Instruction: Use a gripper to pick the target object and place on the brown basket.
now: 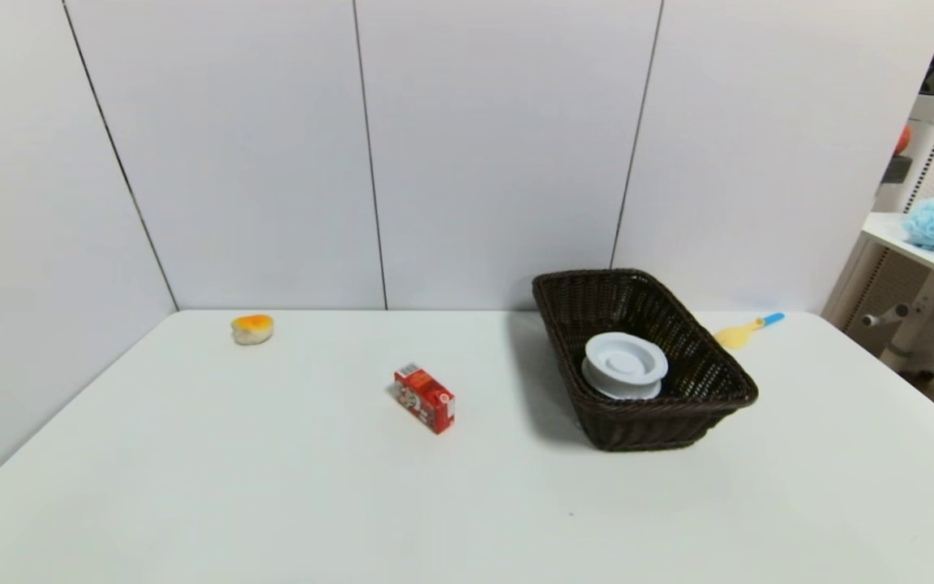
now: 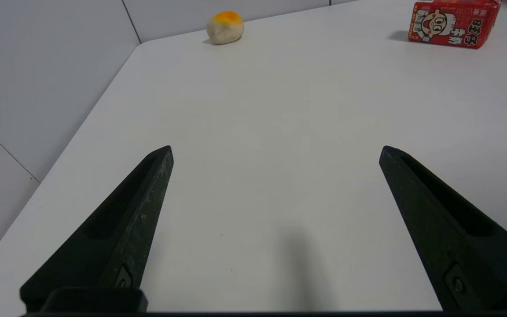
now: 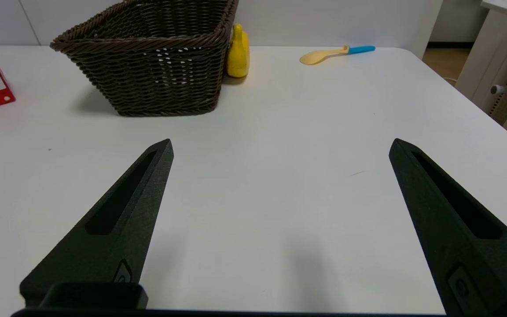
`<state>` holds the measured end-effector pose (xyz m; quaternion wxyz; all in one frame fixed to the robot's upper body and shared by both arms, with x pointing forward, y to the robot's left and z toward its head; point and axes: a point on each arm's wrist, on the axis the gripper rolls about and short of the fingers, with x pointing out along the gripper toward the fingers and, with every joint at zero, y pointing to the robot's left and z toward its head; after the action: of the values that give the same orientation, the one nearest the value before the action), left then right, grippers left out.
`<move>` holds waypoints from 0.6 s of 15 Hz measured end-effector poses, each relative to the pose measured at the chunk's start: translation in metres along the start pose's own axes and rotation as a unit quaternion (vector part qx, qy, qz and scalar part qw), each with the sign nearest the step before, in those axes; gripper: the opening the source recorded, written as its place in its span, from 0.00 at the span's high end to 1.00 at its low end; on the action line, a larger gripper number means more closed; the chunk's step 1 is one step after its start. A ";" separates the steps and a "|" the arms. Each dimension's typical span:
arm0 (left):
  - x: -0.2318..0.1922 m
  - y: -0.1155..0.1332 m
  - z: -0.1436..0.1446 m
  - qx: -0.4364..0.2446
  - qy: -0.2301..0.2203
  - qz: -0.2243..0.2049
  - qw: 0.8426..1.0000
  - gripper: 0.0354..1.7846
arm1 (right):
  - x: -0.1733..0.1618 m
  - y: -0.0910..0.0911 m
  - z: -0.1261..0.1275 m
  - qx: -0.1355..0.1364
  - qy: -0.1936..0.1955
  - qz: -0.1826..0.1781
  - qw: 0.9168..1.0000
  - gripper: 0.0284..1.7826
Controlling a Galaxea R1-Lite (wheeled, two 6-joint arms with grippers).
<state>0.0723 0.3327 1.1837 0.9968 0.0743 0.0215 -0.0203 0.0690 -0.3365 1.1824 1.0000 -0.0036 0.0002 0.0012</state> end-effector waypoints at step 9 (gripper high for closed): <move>-0.003 0.000 -0.002 -0.074 -0.022 0.021 0.997 0.06 | 0.000 0.000 0.000 0.000 0.000 0.000 1.000 0.05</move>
<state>0.0690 0.3335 1.1822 1.0000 0.0000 -0.0002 0.0006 0.0690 -0.3364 1.1825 1.0000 -0.0036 0.0000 0.0014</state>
